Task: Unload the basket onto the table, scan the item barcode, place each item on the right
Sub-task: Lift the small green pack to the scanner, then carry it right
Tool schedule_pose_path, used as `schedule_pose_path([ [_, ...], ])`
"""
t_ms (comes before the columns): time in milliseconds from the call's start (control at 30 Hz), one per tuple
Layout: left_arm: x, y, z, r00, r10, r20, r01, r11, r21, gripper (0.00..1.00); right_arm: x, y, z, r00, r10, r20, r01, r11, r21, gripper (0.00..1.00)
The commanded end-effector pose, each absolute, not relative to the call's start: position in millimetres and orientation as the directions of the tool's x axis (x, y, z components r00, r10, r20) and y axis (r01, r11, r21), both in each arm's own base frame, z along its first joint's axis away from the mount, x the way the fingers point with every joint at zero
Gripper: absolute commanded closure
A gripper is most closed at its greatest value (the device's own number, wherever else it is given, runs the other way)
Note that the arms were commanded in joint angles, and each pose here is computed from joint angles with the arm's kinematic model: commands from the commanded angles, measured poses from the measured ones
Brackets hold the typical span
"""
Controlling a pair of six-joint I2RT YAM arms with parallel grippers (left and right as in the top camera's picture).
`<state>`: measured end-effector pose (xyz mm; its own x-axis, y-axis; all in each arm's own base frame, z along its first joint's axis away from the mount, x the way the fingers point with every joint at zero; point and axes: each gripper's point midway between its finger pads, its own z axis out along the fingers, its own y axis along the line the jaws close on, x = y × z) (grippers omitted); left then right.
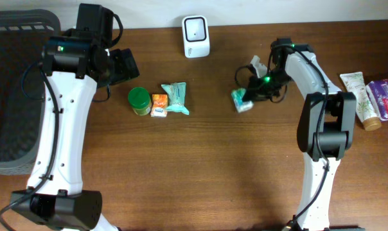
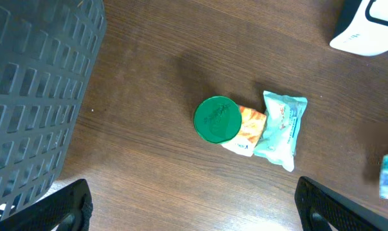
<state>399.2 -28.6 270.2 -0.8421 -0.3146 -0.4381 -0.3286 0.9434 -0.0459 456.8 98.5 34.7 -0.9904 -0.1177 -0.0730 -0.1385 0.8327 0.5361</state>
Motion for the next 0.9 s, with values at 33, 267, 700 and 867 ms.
schedule_pose_path([
  [33,398.4,-24.7,278.6,-0.832,-0.309,-0.46,-0.325,0.945,-0.045,0.01,544.0,147.2,129.1,-0.943,0.104,-0.317,-0.148,0.721,0.677,0.96],
  [267,398.4,-24.3,278.6,-0.832,-0.31,-0.46,-0.327,0.944,-0.045,0.01,638.5,192.6,174.3,-0.48,-0.305,-0.823,-0.242,0.947,-0.21,0.96],
  [700,398.4,-24.3,278.6,-0.832,-0.31,-0.46,-0.327,0.944,-0.045,0.01,647.6,148.1,196.8,-0.445,-0.284,-0.85,0.139,0.915,-0.378,0.96],
  [867,398.4,-24.3,278.6,-0.832,-0.31,-0.46,-0.327,0.944,-0.045,0.01,601.0,-9.1,198.6,-0.674,0.028,-0.738,0.287,0.93,-0.227,0.96],
])
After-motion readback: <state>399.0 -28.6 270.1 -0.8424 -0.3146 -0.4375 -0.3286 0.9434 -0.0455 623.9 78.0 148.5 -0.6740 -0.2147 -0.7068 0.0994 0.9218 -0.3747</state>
